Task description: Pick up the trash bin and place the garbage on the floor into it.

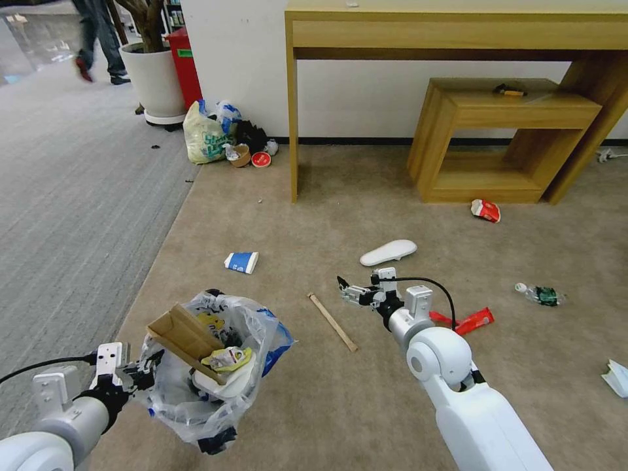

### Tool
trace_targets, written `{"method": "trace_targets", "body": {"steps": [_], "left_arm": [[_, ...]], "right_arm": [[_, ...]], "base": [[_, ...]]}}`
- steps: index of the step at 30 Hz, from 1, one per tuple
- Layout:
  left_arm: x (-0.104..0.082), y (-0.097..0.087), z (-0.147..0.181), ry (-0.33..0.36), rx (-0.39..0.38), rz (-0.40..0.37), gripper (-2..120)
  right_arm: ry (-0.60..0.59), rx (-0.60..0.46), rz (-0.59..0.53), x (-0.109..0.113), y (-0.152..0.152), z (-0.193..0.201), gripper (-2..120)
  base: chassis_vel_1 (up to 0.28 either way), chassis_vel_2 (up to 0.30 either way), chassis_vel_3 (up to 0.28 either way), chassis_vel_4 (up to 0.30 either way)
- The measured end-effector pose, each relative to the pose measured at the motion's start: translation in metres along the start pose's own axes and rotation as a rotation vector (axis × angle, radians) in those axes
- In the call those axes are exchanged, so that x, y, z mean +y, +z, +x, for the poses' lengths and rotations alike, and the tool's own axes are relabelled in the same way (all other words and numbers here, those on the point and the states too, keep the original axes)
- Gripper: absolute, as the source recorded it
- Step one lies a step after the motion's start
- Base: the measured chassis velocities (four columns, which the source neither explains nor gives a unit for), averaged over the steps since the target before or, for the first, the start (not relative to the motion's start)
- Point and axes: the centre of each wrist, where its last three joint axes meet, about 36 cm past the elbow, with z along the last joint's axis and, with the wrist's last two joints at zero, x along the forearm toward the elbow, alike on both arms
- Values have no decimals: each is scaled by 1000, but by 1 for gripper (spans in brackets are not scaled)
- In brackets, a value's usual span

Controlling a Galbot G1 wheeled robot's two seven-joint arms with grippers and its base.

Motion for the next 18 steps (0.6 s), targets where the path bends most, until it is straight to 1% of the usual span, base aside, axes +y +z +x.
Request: {"method": "trace_targets", "body": {"steps": [3, 4, 6, 7, 8, 10, 11, 12, 13, 15, 17, 18], "left_arm": [[0, 0, 0, 1, 0, 2, 0], [0, 0, 0, 1, 0, 2, 0], [1, 0, 1, 1, 0, 3, 0], [1, 0, 1, 0, 0, 4, 0], [1, 0, 1, 0, 0, 4, 0], [2, 1, 1, -2, 1, 6, 0], [2, 1, 2, -2, 1, 7, 0], [2, 1, 2, -2, 1, 7, 0], [2, 1, 2, -3, 1, 8, 0], [3, 2, 3, -5, 2, 9, 0], [3, 2, 3, -6, 2, 9, 0], [3, 2, 4, -8, 1, 8, 0]], "right_arm": [[30, 21, 50, -5, 11, -6, 100], [30, 21, 50, -5, 11, -6, 100], [52, 44, 85, -11, 26, -13, 100], [63, 75, 109, -16, 39, -18, 100], [63, 75, 109, -16, 39, -18, 100], [62, 137, 133, -24, 62, -26, 100], [55, 169, 137, -28, 74, -30, 100], [55, 169, 137, -28, 74, -30, 100], [52, 187, 137, -29, 81, -32, 100], [33, 267, 121, -34, 108, -39, 100], [27, 288, 115, -34, 113, -41, 100], [16, 332, 99, -34, 124, -43, 100]], "base": [[-137, 114, 124, -138], [-146, 121, 127, -144], [-130, 103, 104, -135], [-85, 91, 109, -135], [-85, 91, 109, -135], [-67, 75, 73, -75], [-11, 8, 18, -62], [-11, 8, 18, -62], [0, 0, 0, 0], [0, 0, 0, 0], [0, 0, 0, 0], [0, 0, 0, 0]]}}
